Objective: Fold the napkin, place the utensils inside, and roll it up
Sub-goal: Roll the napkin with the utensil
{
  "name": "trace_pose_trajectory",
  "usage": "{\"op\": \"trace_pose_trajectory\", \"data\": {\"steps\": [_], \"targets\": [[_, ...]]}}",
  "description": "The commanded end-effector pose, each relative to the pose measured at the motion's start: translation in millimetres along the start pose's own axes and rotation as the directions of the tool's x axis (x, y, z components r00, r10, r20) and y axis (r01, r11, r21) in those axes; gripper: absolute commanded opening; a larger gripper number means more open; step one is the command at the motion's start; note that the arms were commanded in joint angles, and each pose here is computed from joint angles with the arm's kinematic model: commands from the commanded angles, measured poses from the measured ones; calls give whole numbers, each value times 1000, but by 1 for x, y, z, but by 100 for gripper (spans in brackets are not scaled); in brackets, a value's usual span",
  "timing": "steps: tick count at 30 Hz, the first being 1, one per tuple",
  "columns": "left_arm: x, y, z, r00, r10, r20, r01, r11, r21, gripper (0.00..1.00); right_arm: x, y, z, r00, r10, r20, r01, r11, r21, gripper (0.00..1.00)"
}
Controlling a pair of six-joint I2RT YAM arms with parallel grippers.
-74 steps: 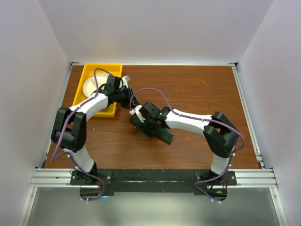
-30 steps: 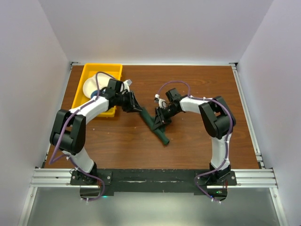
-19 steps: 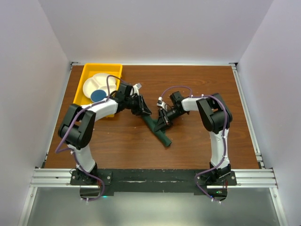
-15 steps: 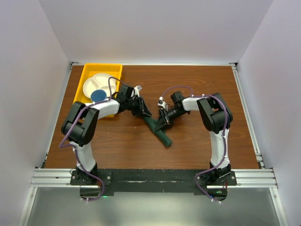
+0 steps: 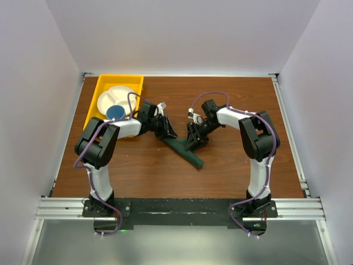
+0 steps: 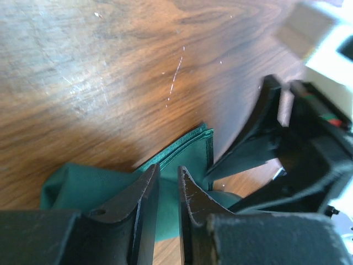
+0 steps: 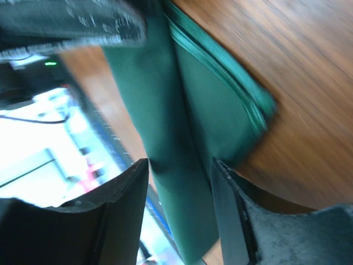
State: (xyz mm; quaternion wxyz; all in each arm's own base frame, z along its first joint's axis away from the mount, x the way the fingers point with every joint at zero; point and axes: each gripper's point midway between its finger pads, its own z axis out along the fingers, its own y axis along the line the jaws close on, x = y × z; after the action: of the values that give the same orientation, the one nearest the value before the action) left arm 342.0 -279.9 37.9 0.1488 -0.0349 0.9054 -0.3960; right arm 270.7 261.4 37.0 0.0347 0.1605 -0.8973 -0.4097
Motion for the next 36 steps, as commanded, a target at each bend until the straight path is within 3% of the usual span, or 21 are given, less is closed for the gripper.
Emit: {"op": "trace_pose_trajectory", "data": {"steps": [1,7,12,16,20,27,30,34,36], "targets": [[-4,14,5,1000,17,23,-17,999,-27,24,9,3,-39,996,-93,9,89,977,193,55],[-6,15,7,999,22,24,-22,999,-28,24,27,11,-46,983,-181,25,164,936,311,64],[-8,15,7,1000,23,21,-22,999,-33,24,40,5,-30,984,-179,14,162,919,359,63],[-16,8,3,999,40,32,-39,999,-25,24,40,-17,-28,988,-147,43,110,876,469,59],[-28,-9,-6,997,64,45,-63,998,-17,24,36,-34,-34,989,-130,68,71,830,553,43],[-57,-39,-36,988,99,115,-100,995,10,24,29,-39,-34,993,-111,47,63,811,581,33],[-63,-45,-51,985,112,134,-114,993,10,25,22,-36,-45,990,-132,57,70,786,614,47],[-61,-40,-70,984,109,140,-109,994,-7,25,7,-10,-68,955,-291,60,176,719,673,63],[-65,-40,-83,981,99,166,-99,995,-8,25,-1,7,-75,927,-371,63,232,696,680,66]]}}
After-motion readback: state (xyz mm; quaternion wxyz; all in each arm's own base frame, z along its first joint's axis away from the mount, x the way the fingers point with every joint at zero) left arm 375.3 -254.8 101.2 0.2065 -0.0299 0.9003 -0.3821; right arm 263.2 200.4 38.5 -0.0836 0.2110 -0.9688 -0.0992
